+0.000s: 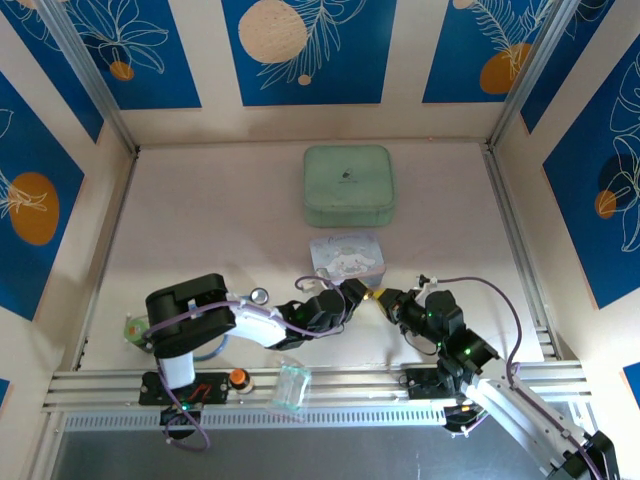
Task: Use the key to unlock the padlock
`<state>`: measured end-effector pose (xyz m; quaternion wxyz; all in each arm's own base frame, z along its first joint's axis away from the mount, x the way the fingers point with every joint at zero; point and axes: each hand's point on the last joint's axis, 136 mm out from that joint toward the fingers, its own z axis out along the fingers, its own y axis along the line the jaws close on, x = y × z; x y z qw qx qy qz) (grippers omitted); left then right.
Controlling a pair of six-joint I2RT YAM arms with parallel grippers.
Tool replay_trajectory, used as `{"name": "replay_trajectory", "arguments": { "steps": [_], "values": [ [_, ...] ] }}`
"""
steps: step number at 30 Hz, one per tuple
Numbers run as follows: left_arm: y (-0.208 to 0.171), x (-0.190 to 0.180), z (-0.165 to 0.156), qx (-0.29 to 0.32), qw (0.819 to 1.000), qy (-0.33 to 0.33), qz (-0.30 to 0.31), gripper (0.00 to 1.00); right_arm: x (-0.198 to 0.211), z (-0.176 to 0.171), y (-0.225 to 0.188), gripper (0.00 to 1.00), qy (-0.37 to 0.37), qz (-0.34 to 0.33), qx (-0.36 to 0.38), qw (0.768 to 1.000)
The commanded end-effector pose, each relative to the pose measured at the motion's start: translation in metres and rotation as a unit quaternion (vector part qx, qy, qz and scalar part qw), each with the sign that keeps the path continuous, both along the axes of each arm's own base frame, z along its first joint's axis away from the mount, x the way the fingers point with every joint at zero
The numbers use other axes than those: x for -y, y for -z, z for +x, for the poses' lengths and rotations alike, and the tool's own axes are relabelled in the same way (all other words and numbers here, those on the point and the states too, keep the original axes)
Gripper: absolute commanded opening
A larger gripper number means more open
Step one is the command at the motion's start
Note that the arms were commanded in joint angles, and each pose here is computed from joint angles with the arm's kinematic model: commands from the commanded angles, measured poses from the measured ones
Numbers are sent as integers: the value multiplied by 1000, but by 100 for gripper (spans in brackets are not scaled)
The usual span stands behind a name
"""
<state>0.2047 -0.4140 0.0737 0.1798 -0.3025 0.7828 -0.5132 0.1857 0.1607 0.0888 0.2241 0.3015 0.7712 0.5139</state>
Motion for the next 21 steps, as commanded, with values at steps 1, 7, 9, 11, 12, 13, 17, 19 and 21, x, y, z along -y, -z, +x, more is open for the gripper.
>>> {"name": "replay_trajectory", "arguments": {
  "steps": [1,7,9,11,12,13,17,19,21],
  "values": [
    [83,-37,-27,-88,990,11,113,46,11,-50,68,0,-52,-71,-145,986],
    [78,-36,-25,-80,990,11,113,46,14,-63,79,0,-74,-83,-171,979],
    [77,-36,-25,-80,990,13,117,46,15,-65,79,0,-80,-85,-172,978],
    [77,-37,-25,-79,990,11,119,47,16,-66,77,0,-86,-83,-174,978],
    [76,-37,-25,-77,990,10,118,47,16,-66,76,0,-89,-81,-174,977],
    [77,-38,-25,-77,990,10,119,47,17,-67,76,0,-92,-78,-175,977],
    [76,-36,-25,-75,990,14,121,47,17,-65,74,0,-98,-61,-173,978],
    [73,-34,-26,-73,990,19,118,48,17,-63,71,0,-97,-54,-166,980],
    [68,-32,-27,-72,991,22,115,48,14,-57,64,0,-96,-36,-152,983]
  ]
}}
